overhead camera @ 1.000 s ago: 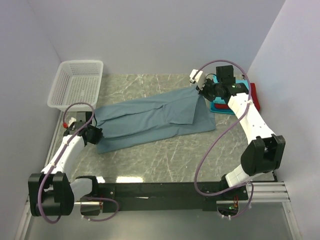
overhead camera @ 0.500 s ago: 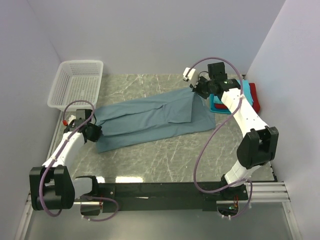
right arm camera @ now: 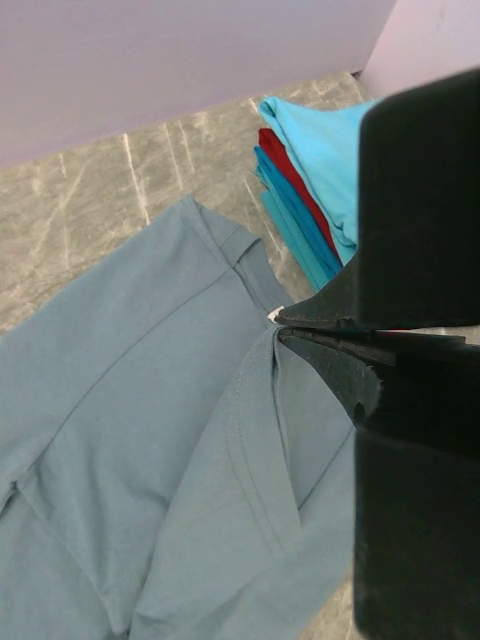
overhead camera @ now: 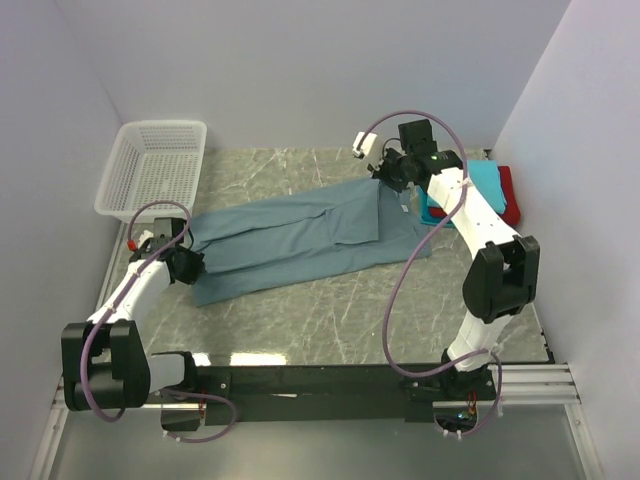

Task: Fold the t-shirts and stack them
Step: Fold the tshirt

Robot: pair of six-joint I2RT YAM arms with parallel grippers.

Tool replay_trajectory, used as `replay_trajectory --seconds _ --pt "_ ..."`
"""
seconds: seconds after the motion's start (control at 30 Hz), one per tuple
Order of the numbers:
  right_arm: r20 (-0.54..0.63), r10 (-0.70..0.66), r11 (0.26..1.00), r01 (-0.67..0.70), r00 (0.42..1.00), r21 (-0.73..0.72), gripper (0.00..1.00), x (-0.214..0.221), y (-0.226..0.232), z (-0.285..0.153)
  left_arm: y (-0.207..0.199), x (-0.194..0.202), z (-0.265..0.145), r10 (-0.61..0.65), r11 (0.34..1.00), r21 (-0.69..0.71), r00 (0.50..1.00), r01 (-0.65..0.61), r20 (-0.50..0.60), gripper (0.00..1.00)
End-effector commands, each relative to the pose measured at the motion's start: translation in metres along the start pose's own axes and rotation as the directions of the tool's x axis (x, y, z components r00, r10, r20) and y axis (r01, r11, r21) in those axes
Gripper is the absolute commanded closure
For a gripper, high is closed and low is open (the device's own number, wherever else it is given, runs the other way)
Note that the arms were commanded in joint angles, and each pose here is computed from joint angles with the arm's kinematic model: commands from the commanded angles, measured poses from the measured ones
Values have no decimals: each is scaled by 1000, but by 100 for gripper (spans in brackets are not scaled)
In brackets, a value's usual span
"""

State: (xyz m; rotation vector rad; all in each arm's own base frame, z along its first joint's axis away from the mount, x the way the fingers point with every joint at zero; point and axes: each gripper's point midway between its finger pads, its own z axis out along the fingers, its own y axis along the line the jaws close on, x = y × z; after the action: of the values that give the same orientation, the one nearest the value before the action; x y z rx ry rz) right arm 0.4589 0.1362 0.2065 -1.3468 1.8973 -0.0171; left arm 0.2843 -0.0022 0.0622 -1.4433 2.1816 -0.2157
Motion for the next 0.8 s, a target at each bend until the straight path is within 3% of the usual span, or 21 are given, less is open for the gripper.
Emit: replay_trajectory --seconds 0.0,0.77 --pt "41 -4 998 1 999 65 100 -20 -19 0 -16 -15 -5 10 999 46 999 -12 50 100" --pt "64 -43 996 37 997 86 100 -64 -26 28 -3 -11 5 18 1000 12 999 -18 41 100"
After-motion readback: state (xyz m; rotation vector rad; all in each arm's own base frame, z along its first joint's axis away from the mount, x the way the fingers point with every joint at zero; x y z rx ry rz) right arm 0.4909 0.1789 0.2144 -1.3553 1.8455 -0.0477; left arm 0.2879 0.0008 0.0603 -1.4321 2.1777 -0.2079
